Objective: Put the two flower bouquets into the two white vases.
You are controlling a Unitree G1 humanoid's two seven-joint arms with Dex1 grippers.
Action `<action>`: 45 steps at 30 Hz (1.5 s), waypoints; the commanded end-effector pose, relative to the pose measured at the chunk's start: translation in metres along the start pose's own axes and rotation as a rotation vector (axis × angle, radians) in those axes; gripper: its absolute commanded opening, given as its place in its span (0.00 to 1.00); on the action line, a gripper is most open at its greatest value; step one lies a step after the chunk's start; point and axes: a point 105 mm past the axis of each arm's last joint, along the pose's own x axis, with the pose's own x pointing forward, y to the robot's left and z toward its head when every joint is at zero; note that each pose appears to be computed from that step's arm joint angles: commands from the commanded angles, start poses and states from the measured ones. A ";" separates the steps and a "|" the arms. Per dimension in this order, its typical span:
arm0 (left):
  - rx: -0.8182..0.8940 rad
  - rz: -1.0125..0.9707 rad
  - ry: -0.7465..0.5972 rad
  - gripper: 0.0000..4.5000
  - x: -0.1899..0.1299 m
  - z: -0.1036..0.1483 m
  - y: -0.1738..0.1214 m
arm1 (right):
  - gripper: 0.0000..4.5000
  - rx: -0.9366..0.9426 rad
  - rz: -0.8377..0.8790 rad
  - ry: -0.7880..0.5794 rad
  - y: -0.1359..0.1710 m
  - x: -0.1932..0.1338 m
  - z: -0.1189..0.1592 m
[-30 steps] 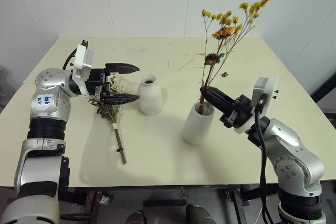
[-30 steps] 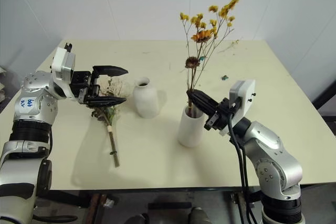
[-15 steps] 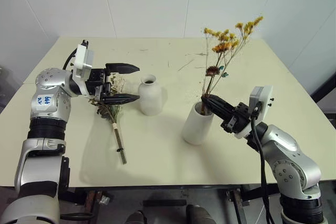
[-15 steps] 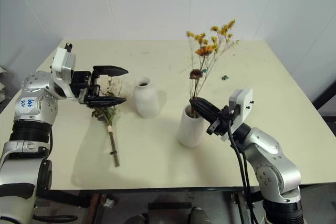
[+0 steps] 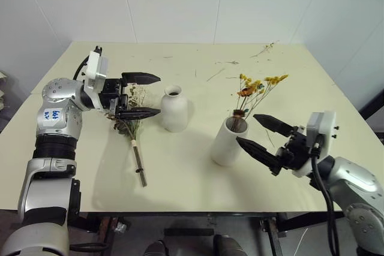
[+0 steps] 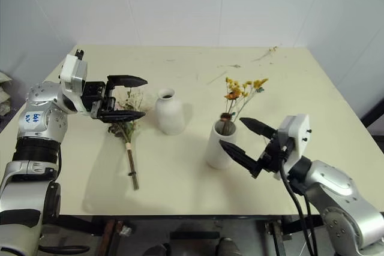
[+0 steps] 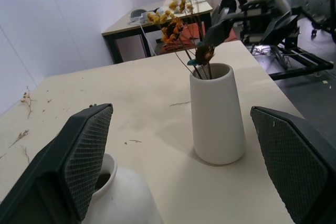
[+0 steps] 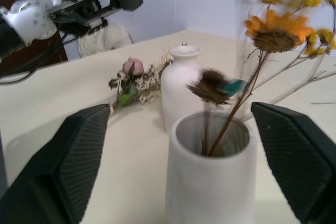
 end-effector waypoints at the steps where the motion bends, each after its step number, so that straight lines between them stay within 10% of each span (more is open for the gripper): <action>1: 0.065 -0.058 -0.002 1.00 -0.002 0.013 -0.004 | 0.99 -0.066 0.010 0.052 0.002 -0.019 0.011; 23: -0.057 0.768 0.180 1.00 -0.057 0.008 0.038 | 0.99 -0.140 0.109 0.098 -0.026 -0.035 0.034; 30: -0.250 1.073 0.683 1.00 -0.100 -0.040 0.006 | 0.99 -0.058 0.154 0.128 -0.039 -0.030 0.017; 45: -0.698 1.132 0.849 1.00 -0.095 -0.069 -0.061 | 0.99 0.019 0.240 0.166 -0.048 -0.030 0.009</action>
